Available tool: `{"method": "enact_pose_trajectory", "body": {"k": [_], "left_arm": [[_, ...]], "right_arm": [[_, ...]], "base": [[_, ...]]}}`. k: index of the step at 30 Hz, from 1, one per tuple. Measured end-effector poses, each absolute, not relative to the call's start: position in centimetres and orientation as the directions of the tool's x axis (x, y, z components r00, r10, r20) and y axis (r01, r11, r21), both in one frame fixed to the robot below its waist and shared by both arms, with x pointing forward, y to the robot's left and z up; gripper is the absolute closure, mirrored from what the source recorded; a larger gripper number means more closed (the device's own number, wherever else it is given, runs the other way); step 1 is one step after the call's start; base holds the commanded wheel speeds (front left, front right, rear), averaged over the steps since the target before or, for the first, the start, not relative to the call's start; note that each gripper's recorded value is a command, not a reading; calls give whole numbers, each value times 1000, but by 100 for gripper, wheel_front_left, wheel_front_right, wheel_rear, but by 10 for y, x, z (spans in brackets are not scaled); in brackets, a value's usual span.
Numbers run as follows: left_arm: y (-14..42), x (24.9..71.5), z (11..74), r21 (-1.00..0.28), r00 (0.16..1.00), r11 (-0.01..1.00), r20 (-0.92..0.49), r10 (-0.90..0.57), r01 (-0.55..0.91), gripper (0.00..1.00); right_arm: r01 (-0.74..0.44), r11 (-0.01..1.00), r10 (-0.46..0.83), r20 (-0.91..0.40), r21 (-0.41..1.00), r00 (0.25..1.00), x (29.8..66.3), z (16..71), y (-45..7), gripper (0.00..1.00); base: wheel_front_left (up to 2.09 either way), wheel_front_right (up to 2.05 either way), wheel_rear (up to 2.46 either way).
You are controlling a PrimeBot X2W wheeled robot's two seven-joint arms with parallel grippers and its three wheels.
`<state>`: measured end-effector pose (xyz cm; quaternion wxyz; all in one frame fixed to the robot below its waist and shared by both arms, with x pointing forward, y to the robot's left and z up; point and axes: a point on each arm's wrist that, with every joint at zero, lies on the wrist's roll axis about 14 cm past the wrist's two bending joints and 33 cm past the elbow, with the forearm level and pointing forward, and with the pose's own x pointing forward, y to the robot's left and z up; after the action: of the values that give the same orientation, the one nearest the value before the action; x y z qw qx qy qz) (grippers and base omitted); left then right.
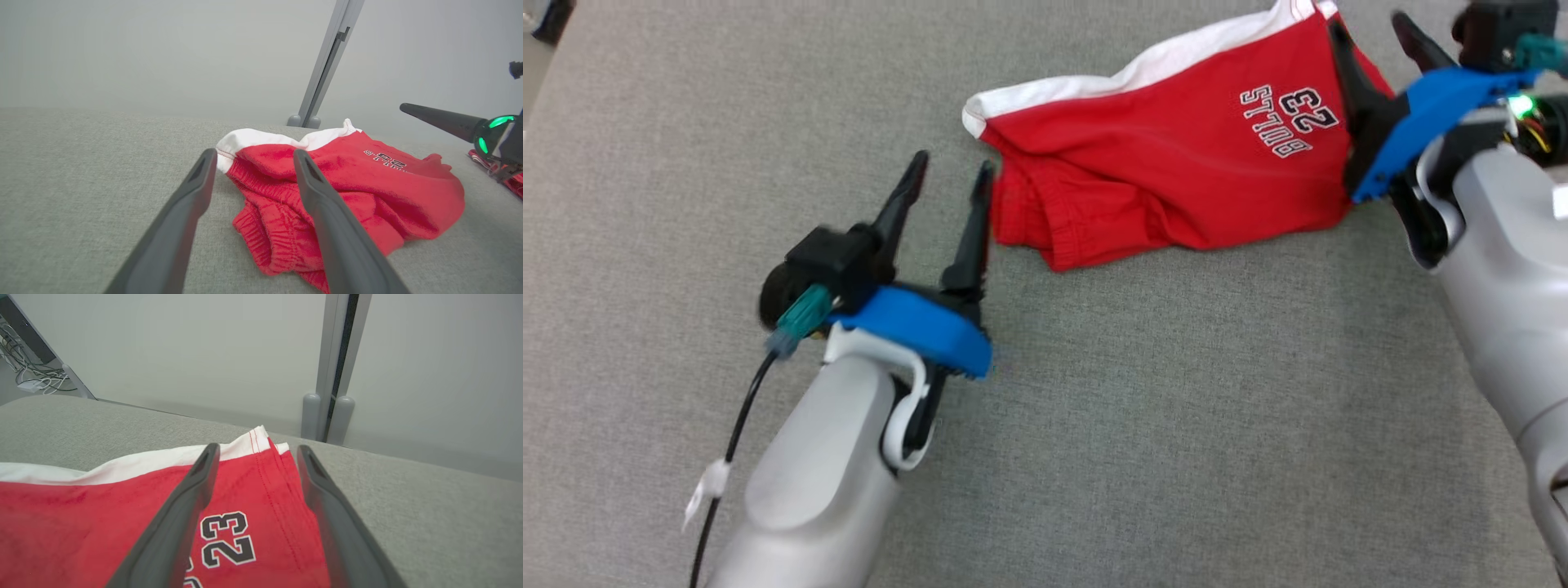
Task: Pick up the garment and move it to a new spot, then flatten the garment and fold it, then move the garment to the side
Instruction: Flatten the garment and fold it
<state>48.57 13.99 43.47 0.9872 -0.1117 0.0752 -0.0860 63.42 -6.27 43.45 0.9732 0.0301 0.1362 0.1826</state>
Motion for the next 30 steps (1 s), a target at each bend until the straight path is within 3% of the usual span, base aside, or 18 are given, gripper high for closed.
{"method": "enact_pose_trajectory", "body": {"k": [12, 22, 23, 24, 25, 30], "left_arm": [[229, 420, 480, -78, 991, 988, 15, 132, -130, 0], [255, 380, 465, -3, 969, 970, -46, 243, -243, 0], [255, 379, 462, -5, 968, 969, -53, 246, -246, 0], [256, 379, 462, -14, 967, 968, -56, 248, -249, 0], [256, 378, 461, -21, 967, 968, -57, 250, -252, 0], [253, 378, 464, -37, 967, 967, -49, 250, -252, 0]], "right_arm": [[-298, 954, 289, -398, 40, 870, 619, 399, -106, 0], [-303, 952, 281, -537, 49, 795, 603, 365, -104, 0], [-293, 954, 279, -540, 62, 794, 603, 365, -105, 53], [-290, 955, 278, -542, 64, 793, 603, 366, -105, 82], [-288, 955, 278, -542, 68, 793, 602, 366, -105, 100], [-279, 954, 293, -512, 105, 807, 594, 374, -99, 100]], "base": [[0, 0, 0], [0, 0, 0], [0, 0, 0], [0, 0, 0], [0, 0, 0], [0, 0, 0]]}}
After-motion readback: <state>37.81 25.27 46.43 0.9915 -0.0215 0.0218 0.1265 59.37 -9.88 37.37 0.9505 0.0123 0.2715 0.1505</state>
